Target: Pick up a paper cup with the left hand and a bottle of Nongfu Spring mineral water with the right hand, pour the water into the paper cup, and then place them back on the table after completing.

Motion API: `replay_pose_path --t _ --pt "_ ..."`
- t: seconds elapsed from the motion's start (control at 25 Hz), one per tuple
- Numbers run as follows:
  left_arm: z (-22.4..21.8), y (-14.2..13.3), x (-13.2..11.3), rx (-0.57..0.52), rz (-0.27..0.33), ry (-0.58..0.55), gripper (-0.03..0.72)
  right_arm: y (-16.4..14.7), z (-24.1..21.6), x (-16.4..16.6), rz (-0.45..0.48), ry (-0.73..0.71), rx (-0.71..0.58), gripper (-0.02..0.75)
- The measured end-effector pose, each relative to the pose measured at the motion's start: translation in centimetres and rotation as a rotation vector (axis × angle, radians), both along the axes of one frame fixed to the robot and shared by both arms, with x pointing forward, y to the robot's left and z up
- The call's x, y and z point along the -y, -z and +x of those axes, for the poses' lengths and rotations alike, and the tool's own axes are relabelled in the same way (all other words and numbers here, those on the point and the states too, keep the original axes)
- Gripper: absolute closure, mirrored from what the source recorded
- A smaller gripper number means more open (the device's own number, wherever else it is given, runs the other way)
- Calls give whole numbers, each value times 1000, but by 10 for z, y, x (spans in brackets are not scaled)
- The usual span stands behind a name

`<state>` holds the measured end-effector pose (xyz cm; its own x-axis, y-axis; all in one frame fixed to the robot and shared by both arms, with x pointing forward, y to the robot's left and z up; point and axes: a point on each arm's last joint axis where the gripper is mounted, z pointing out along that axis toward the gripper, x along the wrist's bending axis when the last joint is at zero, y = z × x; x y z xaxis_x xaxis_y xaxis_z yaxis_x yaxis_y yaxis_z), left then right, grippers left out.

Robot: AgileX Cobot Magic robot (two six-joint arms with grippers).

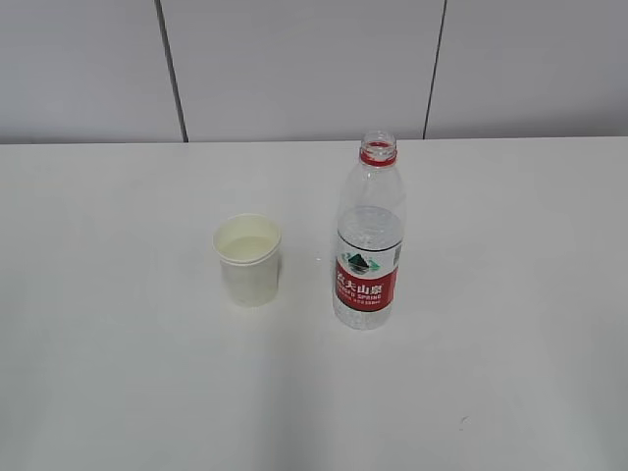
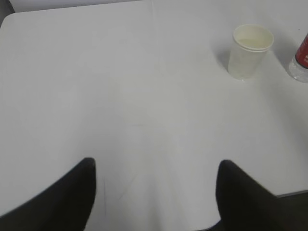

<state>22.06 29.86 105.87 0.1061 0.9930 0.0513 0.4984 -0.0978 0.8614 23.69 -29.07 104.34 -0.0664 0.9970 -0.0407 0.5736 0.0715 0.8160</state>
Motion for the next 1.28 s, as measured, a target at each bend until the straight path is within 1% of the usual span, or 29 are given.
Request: replay_pose_path --t 0.12,0.28,0.48,1.28 --pt "1 0 0 2 -3 2 209 0 -7 0 -3 0 50 150" --pt "4 1 2 25 -20 11 208 0 -9 -1 -4 0 60 150" --pt "6 1 3 41 -28 16 210 1 -9 -1 -4 0 58 150" --pt "7 4 3 34 -28 16 209 1 -9 -1 -4 0 58 150"
